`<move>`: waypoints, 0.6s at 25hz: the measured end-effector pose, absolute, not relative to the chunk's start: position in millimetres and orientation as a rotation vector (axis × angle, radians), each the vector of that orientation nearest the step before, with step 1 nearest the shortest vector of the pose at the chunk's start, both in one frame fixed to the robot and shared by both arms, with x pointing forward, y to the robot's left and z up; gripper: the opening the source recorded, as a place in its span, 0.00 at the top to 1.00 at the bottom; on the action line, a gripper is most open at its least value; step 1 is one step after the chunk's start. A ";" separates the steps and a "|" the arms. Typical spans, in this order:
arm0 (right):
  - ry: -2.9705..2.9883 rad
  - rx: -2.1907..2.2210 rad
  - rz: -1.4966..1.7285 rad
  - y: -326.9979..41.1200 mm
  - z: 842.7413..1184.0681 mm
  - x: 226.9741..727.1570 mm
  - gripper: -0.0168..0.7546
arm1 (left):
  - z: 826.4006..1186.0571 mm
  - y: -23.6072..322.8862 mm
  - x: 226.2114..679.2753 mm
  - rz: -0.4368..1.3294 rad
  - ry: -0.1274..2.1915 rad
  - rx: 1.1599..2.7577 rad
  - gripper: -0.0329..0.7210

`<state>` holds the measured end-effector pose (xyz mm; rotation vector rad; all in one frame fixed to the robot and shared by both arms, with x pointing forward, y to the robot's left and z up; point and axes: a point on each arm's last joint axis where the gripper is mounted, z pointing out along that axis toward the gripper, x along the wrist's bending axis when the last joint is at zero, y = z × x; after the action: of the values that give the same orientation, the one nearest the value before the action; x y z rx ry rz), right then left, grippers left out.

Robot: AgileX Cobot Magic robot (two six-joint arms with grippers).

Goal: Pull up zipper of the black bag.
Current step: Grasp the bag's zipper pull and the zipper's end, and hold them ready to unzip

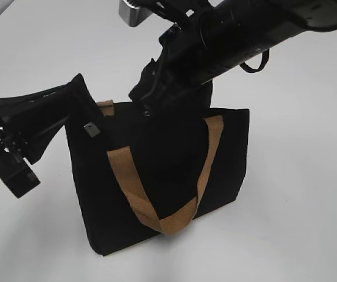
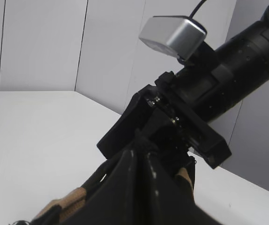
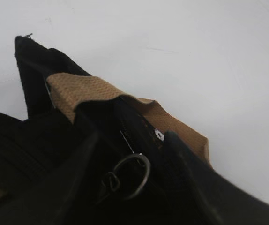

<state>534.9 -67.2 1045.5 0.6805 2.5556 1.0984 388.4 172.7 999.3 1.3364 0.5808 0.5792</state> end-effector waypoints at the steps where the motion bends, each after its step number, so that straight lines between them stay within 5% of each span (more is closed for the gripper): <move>1: 2.563 0.683 1.097 -67.0 1044.6 534.6 0.54 | 999.2 172.7 388.4 0.579 0.581 1.338 0.95; 10: 2.610 0.656 1.044 -60.8 1031.1 534.5 0.59 | 999.0 172.7 388.4 0.579 0.582 1.339 0.95; 15: 2.610 0.617 0.945 -66.2 1031.1 534.6 0.91 | 997.9 174.4 390.4 0.585 0.620 1.338 0.95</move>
<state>534.6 -66.2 1031.1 0.6166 2.6103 0.9452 390.4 174.4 997.9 1.3376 0.6196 0.5854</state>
